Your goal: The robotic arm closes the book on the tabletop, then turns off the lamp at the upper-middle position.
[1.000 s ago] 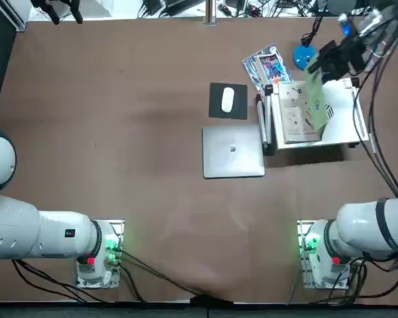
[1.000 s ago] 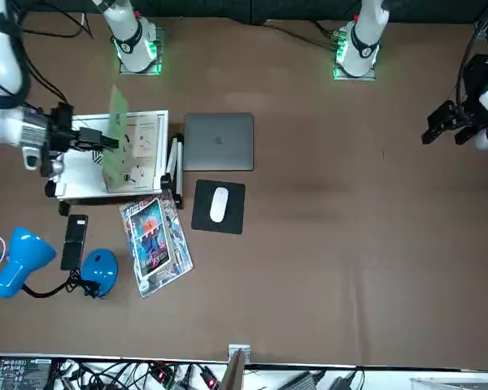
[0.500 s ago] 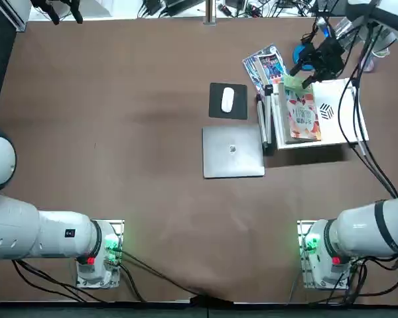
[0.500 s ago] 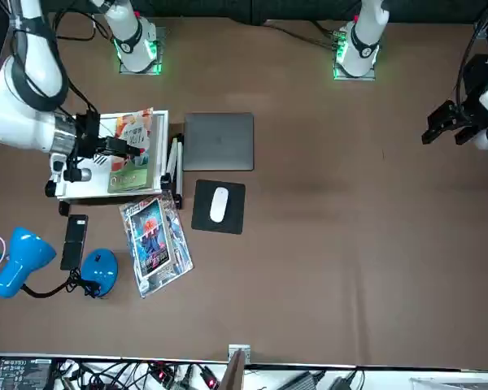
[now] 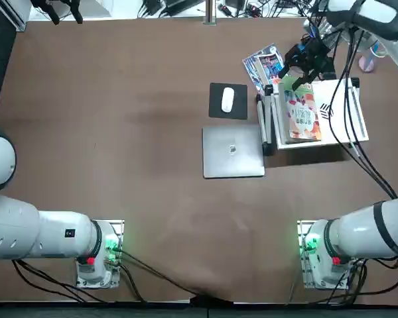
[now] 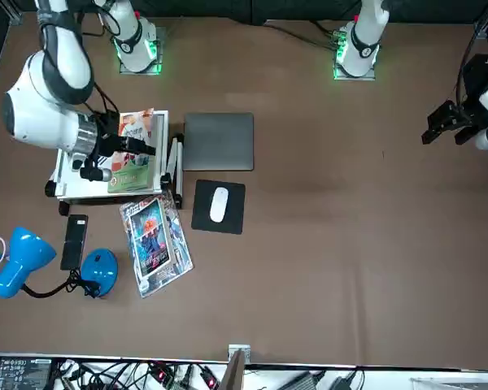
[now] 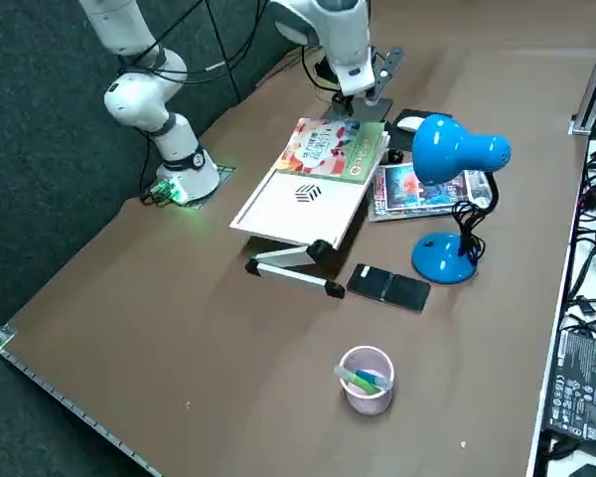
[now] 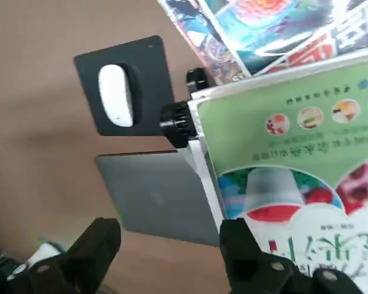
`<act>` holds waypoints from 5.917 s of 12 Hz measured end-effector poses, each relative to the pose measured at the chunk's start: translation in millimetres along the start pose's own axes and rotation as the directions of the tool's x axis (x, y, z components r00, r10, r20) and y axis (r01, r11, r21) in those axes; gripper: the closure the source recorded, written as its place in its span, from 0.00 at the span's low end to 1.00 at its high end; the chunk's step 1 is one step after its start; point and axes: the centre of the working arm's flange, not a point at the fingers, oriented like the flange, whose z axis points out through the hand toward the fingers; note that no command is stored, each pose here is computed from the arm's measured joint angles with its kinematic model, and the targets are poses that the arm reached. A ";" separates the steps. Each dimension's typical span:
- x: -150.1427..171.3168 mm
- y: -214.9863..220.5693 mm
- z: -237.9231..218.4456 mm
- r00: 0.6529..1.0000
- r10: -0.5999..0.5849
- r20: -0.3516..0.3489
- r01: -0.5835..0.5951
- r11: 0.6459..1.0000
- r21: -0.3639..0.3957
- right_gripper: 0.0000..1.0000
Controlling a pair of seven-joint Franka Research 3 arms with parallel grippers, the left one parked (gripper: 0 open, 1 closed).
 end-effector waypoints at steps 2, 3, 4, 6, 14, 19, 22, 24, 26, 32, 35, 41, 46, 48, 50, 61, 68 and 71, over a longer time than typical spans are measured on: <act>-6.1 -12.8 -3.4 1.000 0.011 -0.015 -0.012 0.997 -0.076 0.00; -10.4 -18.9 -6.8 1.000 0.010 -0.029 -0.014 0.992 -0.125 0.00; -15.2 -24.2 -10.0 0.999 0.006 -0.045 -0.015 0.984 -0.180 0.00; -23.9 -32.2 -14.9 0.997 -0.008 -0.077 -0.014 0.959 -0.284 0.00; -13.2 -10.7 22.2 0.997 -0.013 -0.076 -0.018 0.919 -0.395 0.87; -4.4 -7.9 67.5 0.999 -0.003 -0.052 -0.019 0.910 -0.414 0.96; -3.7 -10.1 72.8 0.999 0.001 -0.052 -0.023 0.909 -0.417 0.96; -3.2 -13.5 68.2 0.998 0.003 -0.064 -0.029 0.910 -0.413 0.95; -2.5 -21.3 58.6 0.997 0.018 -0.078 -0.048 0.912 -0.407 0.89; 2.0 -61.0 -12.2 0.991 -0.016 -0.133 -0.049 0.883 -0.466 0.11; 5.7 -64.5 -21.5 0.983 -0.036 -0.177 -0.061 0.857 -0.512 0.00; 18.5 -62.2 -28.9 0.965 -0.054 -0.257 -0.097 0.835 -0.542 0.03; 25.4 -58.2 -26.8 0.953 -0.078 -0.291 -0.116 0.797 -0.593 0.48; 27.7 -57.2 -25.2 0.945 -0.068 -0.319 -0.149 0.780 -0.607 0.86; 30.3 -57.6 -29.4 0.939 -0.067 -0.338 -0.161 0.782 -0.602 0.98; 50.4 -68.1 -14.9 0.822 -0.045 -0.568 -0.377 0.704 -0.601 0.99; 92.9 -65.5 43.5 0.762 -0.092 -0.641 -0.433 0.664 -0.610 0.99; 106.6 -56.8 60.4 0.757 -0.125 -0.641 -0.434 0.637 -0.637 0.99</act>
